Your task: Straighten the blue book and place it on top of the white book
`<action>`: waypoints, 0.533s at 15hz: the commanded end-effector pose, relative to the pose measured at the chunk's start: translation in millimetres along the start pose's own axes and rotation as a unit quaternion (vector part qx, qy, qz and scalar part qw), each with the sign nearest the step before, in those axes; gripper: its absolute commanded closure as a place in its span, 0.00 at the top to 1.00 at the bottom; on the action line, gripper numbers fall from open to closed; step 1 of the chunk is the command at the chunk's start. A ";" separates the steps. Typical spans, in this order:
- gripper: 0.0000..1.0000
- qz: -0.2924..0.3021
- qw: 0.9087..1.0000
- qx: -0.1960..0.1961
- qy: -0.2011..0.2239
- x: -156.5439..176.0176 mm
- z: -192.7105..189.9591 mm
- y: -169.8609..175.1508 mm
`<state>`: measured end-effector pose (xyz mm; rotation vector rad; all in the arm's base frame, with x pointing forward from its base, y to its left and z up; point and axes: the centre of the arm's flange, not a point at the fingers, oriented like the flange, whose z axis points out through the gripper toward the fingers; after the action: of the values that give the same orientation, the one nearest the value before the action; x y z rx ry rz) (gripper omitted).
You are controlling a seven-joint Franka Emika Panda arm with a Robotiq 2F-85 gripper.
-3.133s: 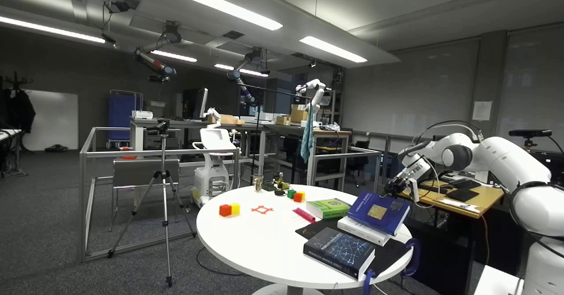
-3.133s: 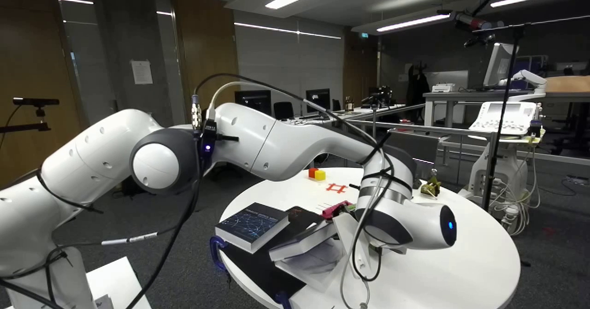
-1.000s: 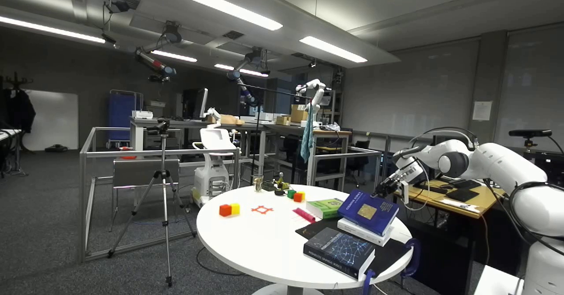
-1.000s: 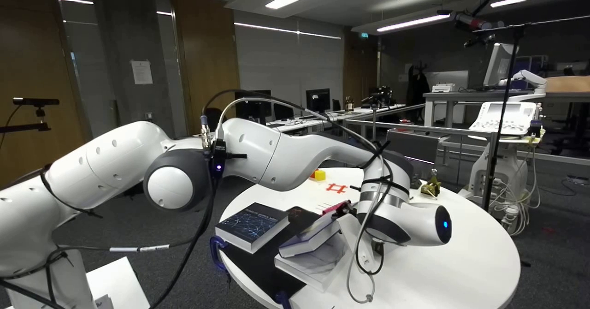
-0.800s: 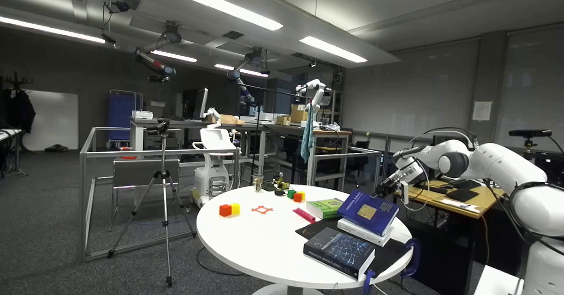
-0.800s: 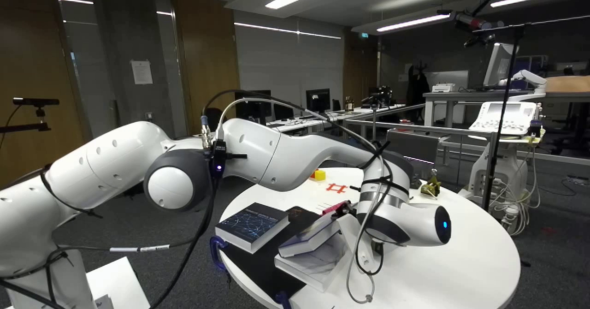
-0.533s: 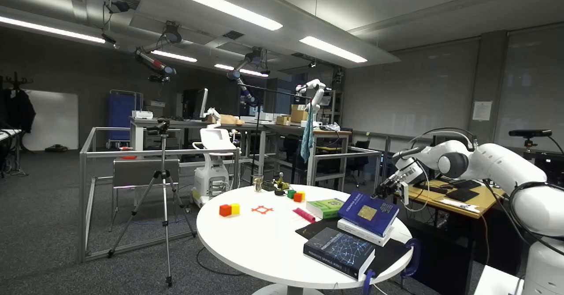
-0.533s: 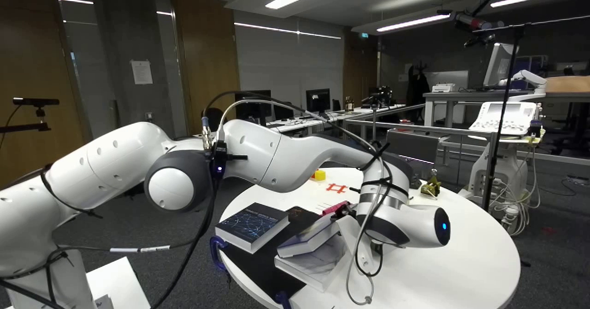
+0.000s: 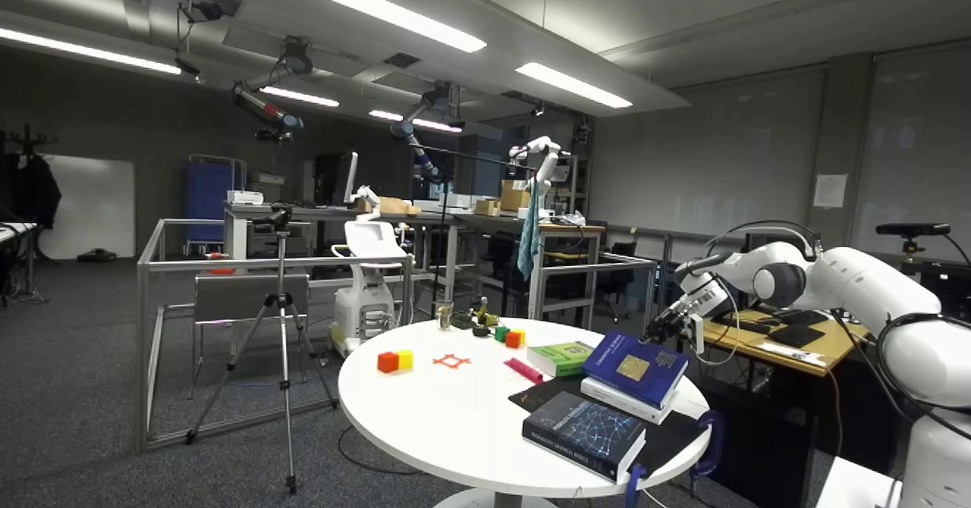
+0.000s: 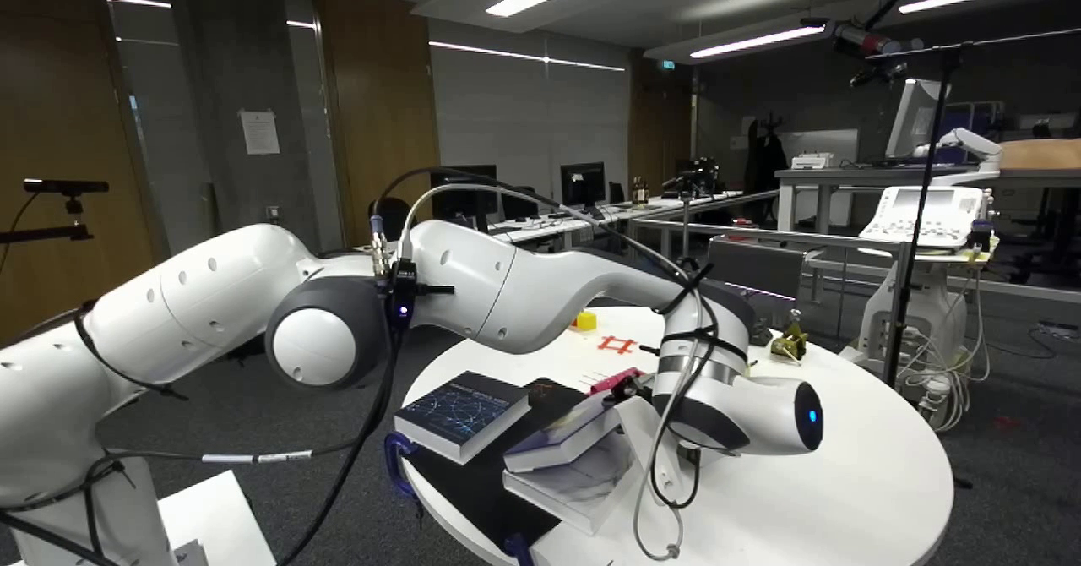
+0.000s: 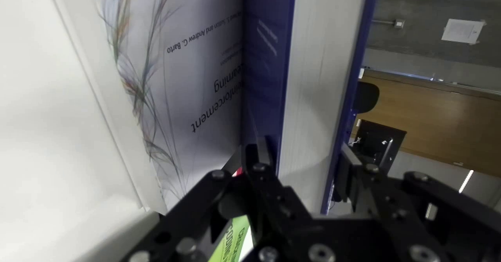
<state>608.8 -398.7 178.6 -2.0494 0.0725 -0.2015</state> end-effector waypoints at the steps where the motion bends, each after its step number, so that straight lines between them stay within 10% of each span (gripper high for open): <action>1: 0.18 -0.003 1.000 0.016 -0.020 6.4 -11.1 -19.8; 8: 0.18 -0.004 1.000 0.015 -0.016 7.1 -12.7 -20.0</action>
<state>607.4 -396.5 177.6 -2.0516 0.0611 -0.1781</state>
